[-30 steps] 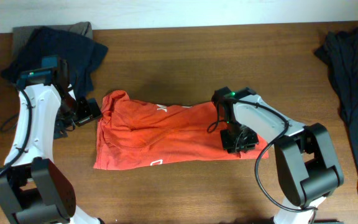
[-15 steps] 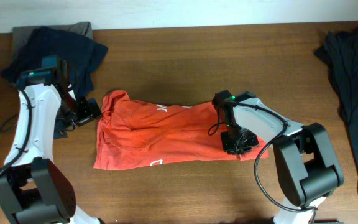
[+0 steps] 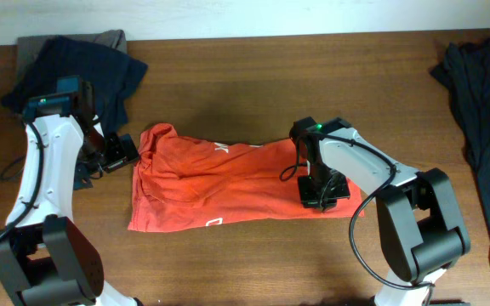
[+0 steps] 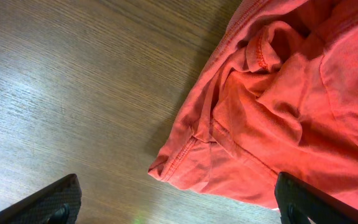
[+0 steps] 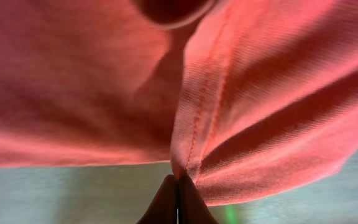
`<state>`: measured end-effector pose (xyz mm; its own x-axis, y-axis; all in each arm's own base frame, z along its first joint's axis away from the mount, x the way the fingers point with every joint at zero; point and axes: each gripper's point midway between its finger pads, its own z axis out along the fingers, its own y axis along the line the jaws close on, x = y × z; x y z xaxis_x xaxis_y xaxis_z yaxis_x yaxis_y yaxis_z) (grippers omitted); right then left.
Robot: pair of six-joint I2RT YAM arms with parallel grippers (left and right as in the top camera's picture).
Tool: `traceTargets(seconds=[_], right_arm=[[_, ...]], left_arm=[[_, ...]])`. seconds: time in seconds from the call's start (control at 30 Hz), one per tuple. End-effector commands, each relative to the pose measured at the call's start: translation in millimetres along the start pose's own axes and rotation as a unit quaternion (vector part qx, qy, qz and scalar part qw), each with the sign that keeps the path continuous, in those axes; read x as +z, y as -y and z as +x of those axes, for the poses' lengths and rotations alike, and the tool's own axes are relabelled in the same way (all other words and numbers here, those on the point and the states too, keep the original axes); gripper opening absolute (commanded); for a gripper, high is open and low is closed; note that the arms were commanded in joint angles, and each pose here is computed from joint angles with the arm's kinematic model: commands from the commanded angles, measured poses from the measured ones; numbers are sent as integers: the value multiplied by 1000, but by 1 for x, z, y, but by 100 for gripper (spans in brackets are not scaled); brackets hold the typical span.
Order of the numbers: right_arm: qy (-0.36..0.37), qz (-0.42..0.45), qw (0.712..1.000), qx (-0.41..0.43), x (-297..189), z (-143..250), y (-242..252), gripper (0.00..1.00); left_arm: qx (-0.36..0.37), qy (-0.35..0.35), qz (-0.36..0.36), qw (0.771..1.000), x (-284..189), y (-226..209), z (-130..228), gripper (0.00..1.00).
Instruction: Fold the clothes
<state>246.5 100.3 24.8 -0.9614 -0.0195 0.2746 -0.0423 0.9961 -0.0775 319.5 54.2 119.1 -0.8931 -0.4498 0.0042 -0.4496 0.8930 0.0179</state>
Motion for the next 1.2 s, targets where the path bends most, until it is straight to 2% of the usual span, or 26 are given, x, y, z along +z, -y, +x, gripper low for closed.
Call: traceTargets(seconds=[0.0, 0.33, 0.5, 0.77, 0.87, 0.93, 1.0, 1.07, 1.17], right_arm=[[-8, -51, 999, -3, -7, 3, -20, 4], [-29, -70, 997, -4, -8, 12, -26, 4], [-11, -132, 989, -58, -12, 4, -48, 4], [16, -145, 989, -19, -32, -13, -36, 5], [28, -154, 988, -4, -52, -18, -22, 19], [31, -157, 987, -7, -64, -18, -8, 48], [26, -148, 989, 3, -70, -16, 8, 66], [22, -132, 991, 22, -69, -16, 26, 78], [22, -127, 990, 53, -67, -19, 48, 81]], left_arm=[[1, -4, -5, 1000, 3, -4, 0, 99], [2, -4, -5, 1000, 3, -3, 0, 99], [1, -2, -5, 1000, 3, -3, -1, 99], [2, -4, -5, 1000, 3, -4, 0, 99], [2, -4, -5, 1000, 3, -4, 0, 99], [2, -4, -6, 1000, 3, -4, 0, 99], [2, -4, -5, 1000, 3, -3, 0, 99], [2, -4, -5, 1000, 3, -3, 0, 99], [2, -4, -5, 1000, 3, -4, 0, 99]])
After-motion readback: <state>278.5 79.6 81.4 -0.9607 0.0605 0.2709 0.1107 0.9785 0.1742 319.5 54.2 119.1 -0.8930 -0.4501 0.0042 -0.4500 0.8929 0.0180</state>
